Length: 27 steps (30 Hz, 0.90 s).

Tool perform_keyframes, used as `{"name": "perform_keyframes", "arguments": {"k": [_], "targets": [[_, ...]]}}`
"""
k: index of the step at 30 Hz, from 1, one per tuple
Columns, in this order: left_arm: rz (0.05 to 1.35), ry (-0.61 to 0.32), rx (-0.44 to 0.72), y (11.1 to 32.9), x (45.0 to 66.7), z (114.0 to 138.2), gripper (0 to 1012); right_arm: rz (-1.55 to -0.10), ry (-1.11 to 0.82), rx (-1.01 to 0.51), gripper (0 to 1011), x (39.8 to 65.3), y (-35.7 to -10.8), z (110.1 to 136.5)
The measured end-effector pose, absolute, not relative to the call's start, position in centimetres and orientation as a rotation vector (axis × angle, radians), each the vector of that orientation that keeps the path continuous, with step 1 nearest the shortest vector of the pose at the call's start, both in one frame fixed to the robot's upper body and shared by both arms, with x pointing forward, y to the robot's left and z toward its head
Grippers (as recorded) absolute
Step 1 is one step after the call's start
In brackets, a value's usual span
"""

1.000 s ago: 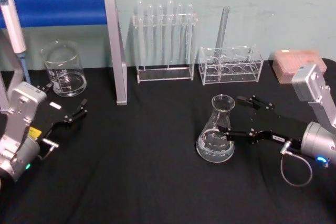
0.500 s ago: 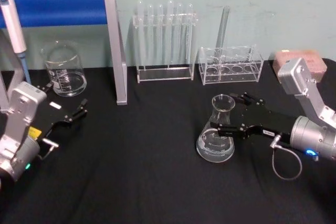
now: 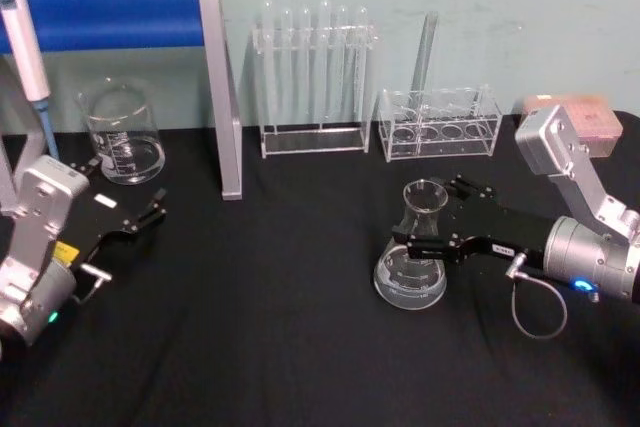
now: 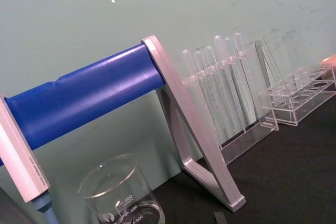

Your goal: Grasp the erlenmeyer flask with one hand, shake it three times, then place it back.

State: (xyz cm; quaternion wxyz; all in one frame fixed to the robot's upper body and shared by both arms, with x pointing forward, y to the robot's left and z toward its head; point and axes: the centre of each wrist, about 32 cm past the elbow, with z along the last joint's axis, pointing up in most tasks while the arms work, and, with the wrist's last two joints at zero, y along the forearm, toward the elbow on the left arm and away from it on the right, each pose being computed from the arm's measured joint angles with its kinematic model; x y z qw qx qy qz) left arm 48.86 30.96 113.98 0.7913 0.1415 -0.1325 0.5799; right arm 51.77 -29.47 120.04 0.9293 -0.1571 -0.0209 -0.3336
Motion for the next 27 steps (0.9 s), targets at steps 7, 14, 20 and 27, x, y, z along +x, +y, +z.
{"name": "perform_keyframes", "arguments": {"k": [7,14,20,27], "targets": [[1.248,-0.285,0.305,30.97,48.86,113.98,1001,-0.682,-0.042,-0.322,1003,51.98,-29.32,120.03],[1.248,-0.285,0.304,30.97,48.86,113.98,1001,-0.681,-0.046,-0.318,1002,52.1,-29.16,120.05],[1.248,-0.285,0.304,30.97,48.86,113.98,1001,-0.682,-0.05,-0.317,1003,52.12,-29.11,120.05],[1.248,-0.285,0.304,30.97,48.86,113.98,1001,-0.682,-0.05,-0.317,1003,52.12,-29.13,120.05]]}}
